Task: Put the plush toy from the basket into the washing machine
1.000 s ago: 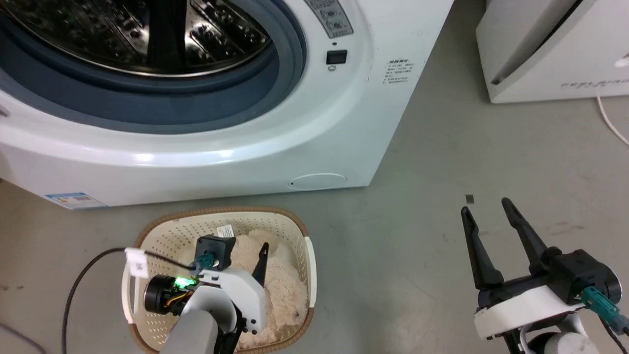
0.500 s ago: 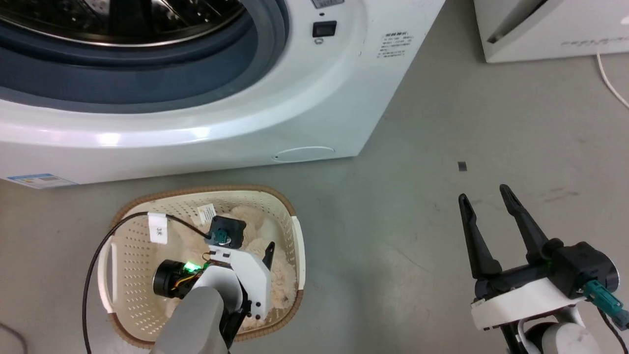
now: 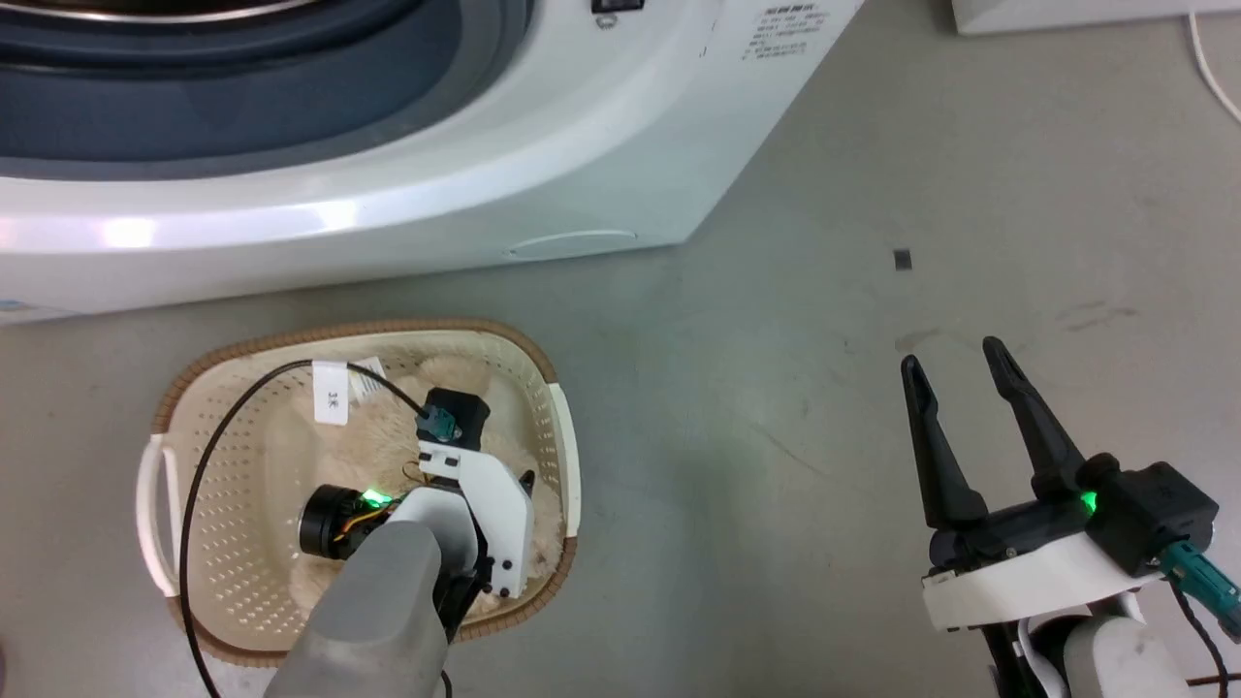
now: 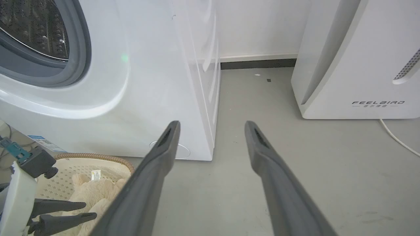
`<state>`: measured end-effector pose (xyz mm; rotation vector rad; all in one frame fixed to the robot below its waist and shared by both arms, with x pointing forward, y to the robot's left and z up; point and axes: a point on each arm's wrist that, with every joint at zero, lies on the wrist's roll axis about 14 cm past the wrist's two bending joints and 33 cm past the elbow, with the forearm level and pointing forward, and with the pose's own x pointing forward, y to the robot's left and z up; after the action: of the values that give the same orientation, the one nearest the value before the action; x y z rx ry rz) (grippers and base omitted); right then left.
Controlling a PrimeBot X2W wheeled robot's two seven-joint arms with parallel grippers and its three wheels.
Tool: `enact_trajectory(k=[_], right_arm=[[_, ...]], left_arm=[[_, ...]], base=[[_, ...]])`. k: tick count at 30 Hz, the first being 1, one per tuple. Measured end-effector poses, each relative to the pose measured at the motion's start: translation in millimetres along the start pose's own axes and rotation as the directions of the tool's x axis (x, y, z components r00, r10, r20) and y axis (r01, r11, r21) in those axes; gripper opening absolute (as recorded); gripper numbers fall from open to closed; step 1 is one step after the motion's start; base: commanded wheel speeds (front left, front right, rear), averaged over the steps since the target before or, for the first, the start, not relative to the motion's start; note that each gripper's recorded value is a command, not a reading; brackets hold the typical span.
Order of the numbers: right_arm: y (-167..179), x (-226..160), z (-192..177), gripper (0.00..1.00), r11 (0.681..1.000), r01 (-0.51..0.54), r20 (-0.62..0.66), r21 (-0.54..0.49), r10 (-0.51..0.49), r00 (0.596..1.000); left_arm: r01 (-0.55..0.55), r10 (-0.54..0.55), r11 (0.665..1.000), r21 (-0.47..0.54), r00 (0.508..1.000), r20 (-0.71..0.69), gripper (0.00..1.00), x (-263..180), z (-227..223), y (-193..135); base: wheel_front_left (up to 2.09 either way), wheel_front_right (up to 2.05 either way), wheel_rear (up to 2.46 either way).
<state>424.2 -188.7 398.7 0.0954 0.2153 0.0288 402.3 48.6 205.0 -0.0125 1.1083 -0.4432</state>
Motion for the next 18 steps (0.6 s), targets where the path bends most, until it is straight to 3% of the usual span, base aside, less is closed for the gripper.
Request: enact_trajectory(k=[18], right_arm=[[-9.0,14.6,-34.5,1.0,0.999,0.025,-0.059,0.03,-0.023,0.998]], left_arm=[[-0.048,0.051,0.999,0.018,0.97,-0.236,1.0,40.2,-58.5,26.8]], base=[[0.0,0.0,0.0]])
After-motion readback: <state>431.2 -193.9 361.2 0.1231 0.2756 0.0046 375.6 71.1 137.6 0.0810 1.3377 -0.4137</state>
